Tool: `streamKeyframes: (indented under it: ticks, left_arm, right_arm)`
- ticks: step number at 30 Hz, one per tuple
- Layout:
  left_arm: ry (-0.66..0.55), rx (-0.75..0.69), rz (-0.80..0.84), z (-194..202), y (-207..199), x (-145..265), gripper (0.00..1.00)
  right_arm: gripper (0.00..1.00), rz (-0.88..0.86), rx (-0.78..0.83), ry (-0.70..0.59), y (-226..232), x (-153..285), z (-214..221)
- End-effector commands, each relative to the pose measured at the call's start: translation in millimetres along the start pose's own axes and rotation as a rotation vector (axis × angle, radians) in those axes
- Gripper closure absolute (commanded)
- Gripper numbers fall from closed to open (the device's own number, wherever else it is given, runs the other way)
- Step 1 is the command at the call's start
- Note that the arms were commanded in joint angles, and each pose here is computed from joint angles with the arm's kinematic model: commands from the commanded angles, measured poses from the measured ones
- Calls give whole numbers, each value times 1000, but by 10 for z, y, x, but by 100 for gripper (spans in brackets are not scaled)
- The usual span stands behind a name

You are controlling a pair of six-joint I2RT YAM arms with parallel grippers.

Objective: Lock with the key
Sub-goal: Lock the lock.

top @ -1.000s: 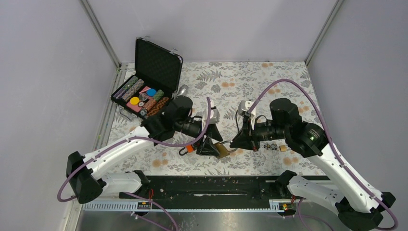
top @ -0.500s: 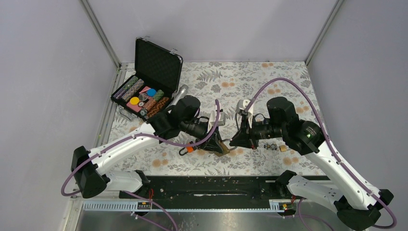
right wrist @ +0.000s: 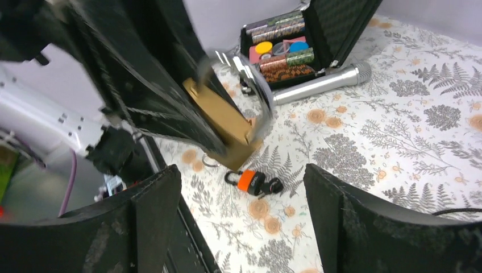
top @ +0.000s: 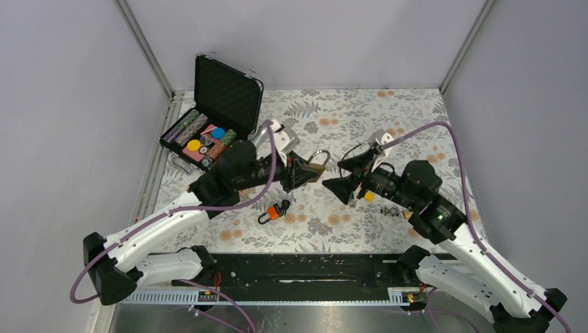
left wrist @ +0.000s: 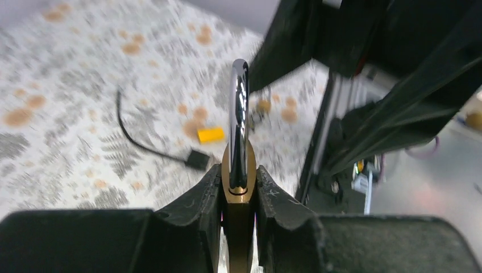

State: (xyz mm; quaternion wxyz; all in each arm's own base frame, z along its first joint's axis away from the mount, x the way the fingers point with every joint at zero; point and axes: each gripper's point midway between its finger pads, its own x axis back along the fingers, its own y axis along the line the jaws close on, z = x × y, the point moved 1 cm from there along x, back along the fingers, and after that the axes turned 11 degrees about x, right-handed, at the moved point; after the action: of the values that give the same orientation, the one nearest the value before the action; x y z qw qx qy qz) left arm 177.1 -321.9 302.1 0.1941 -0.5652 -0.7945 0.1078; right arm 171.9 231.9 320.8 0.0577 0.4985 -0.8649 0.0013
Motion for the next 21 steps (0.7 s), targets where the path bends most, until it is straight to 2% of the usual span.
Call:
streamKeyframes:
  ticks: [1,5,9,12,18,21]
  left_arm:
    - [-547,3,36,-1196,-293,354,100]
    - [-690,31,129,-1455,-470,481,100]
    - [-707,46,210,-1563,-629,508,100]
    - [-719,56,263,-1610,-726,549,100]
    - [-736,68,303,-1632,-799,611,100]
    - [-743,67,317,-1637,-825,637,100]
  right_arm:
    - [18,45,-121,-375,-75,-64,-511]
    - [21,-138,-150,-459,167,-168,-577]
    - [23,-214,-133,-492,246,-255,-686]
    - [30,-251,-134,-530,283,-274,-789]
    - [60,-293,-161,-551,325,-294,-852]
    - [86,-287,-191,-531,315,-313,-841]
